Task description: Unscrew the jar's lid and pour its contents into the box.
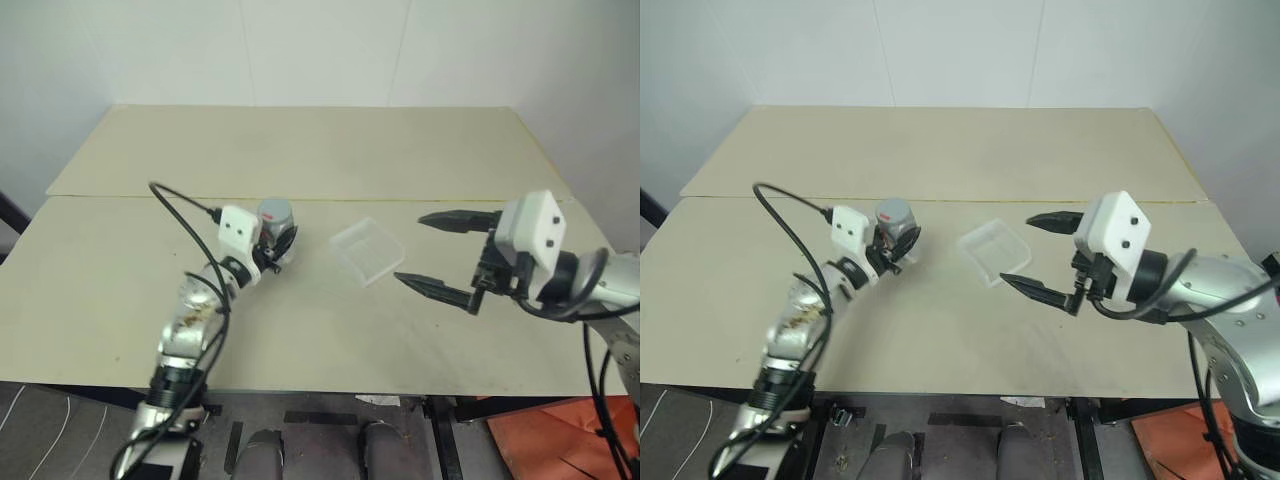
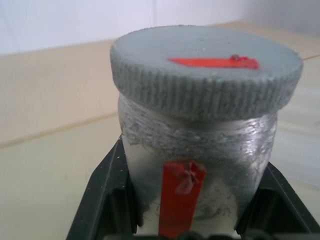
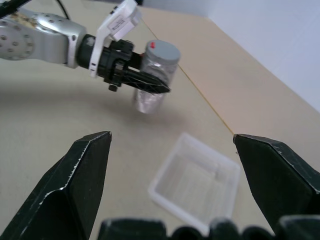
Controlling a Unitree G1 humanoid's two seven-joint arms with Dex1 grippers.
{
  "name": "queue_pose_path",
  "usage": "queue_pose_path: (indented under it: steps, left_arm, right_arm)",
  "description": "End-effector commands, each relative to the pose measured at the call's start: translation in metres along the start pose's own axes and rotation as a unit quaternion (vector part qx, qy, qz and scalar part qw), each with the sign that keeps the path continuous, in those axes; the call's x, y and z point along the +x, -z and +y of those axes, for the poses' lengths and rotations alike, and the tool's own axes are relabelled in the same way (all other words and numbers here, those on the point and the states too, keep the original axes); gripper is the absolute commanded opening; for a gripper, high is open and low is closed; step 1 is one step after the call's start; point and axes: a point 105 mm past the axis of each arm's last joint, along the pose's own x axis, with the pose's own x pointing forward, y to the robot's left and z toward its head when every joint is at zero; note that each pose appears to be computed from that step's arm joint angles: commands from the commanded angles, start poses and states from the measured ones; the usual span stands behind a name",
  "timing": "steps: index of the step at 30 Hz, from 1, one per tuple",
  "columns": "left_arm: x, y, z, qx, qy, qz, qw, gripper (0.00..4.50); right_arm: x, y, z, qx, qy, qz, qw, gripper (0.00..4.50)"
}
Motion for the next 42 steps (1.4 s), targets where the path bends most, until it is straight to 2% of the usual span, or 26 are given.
queue_pose_path:
  steps: [1,4,8,11,15,27,30,33,34,38,40,42]
  left_arm:
    - [-0.005,-0.041,-0.017,-0.009,0.149,-0.034,0.988,1.92]
    - [-0.007,-0.054,-0.024,-0.027,0.238,-0.029,0.970,1.92]
    - [-0.002,-0.075,-0.045,-0.035,0.360,-0.023,0.932,1.92]
    - [0.005,-0.081,-0.051,-0.019,0.389,-0.024,0.921,1.92]
    - [0.013,-0.084,-0.058,0.005,0.417,-0.029,0.909,1.92]
    - [0.019,-0.086,-0.059,0.031,0.420,-0.042,0.906,1.92]
    - [0.018,-0.087,-0.059,0.032,0.420,-0.045,0.906,1.92]
    - [0.017,-0.087,-0.059,0.033,0.418,-0.048,0.907,1.92]
    - [0.017,-0.088,-0.059,0.035,0.417,-0.049,0.907,1.92]
    - [0.015,-0.092,-0.058,0.051,0.417,-0.059,0.905,1.92]
    - [0.014,-0.096,-0.058,0.058,0.427,-0.064,0.900,1.92]
    - [0.006,-0.099,-0.062,0.063,0.464,-0.069,0.881,1.92]
  right_arm:
    - [0.013,-0.015,-0.004,0.021,-0.011,-0.042,0.999,4.50]
    - [0.028,-0.029,-0.011,0.039,-0.019,-0.074,0.996,4.50]
    - [0.051,-0.060,-0.027,0.071,-0.032,-0.110,0.991,4.50]
    - [0.063,-0.070,-0.029,0.083,-0.036,-0.110,0.990,4.50]
    - [0.074,-0.069,-0.031,0.077,-0.031,-0.088,0.993,4.50]
    - [0.087,-0.063,-0.028,0.082,-0.034,-0.066,0.994,4.50]
    - [0.087,-0.063,-0.029,0.086,-0.033,-0.071,0.993,3.91]
    - [0.088,-0.063,-0.028,0.090,-0.037,-0.073,0.993,2.94]
    - [0.088,-0.062,-0.027,0.093,-0.042,-0.074,0.992,2.75]
    - [0.088,-0.060,-0.023,0.108,-0.066,-0.086,0.988,2.75]
    - [0.086,-0.061,-0.019,0.106,-0.104,-0.103,0.983,2.75]
    - [0.078,-0.064,-0.012,0.105,-0.173,-0.137,0.970,2.75]
